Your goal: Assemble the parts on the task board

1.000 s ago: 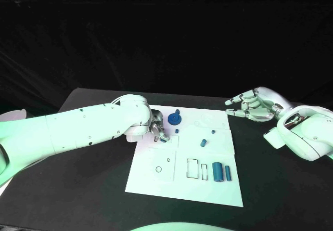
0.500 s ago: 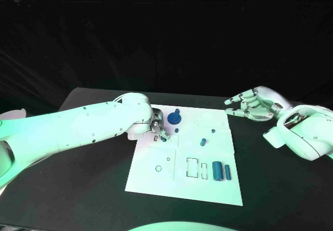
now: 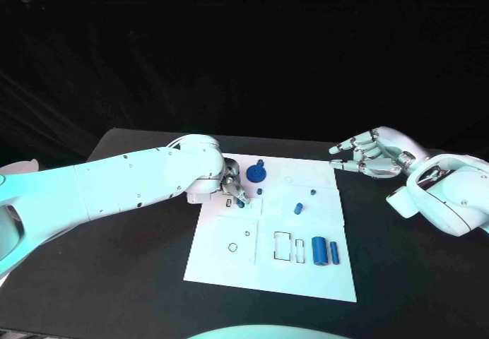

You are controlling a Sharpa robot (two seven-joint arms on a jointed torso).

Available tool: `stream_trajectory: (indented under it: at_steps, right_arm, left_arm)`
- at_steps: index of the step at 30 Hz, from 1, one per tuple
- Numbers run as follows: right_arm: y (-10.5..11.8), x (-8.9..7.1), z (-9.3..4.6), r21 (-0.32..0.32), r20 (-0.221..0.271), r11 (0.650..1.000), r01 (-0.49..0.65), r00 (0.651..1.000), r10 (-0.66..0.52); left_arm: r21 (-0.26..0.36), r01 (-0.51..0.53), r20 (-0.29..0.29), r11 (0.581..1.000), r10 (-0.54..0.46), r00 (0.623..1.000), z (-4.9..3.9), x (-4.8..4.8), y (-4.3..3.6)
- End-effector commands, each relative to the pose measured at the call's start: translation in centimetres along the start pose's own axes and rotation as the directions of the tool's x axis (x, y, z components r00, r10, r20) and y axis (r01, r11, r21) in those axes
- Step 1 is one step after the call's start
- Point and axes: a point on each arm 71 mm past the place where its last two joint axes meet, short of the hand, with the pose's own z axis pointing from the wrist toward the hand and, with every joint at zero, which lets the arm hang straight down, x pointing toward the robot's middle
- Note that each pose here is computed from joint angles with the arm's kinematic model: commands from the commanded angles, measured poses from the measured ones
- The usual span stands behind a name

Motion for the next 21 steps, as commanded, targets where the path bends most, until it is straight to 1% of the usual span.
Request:
stream_trajectory:
  at_steps: [1, 11, 21]
  right_arm:
    - [0.08, 0.18, -0.03, -0.006, -0.016, 1.000, 0.007, 1.000, -0.007]
    - [0.10, 0.17, -0.07, -0.005, -0.015, 1.000, 0.008, 1.000, -0.008]
    - [0.10, 0.16, -0.11, -0.004, -0.016, 1.000, 0.009, 1.000, -0.009]
  left_arm:
    - [-0.070, -0.037, -0.059, 0.997, 0.033, 0.998, 0.49, 1.17, 0.72]
    - [-0.075, -0.036, -0.060, 0.997, 0.031, 0.998, 0.58, 1.10, 0.90]
    - [-0.076, -0.042, -0.067, 0.996, 0.037, 0.997, 0.60, 1.12, 0.93]
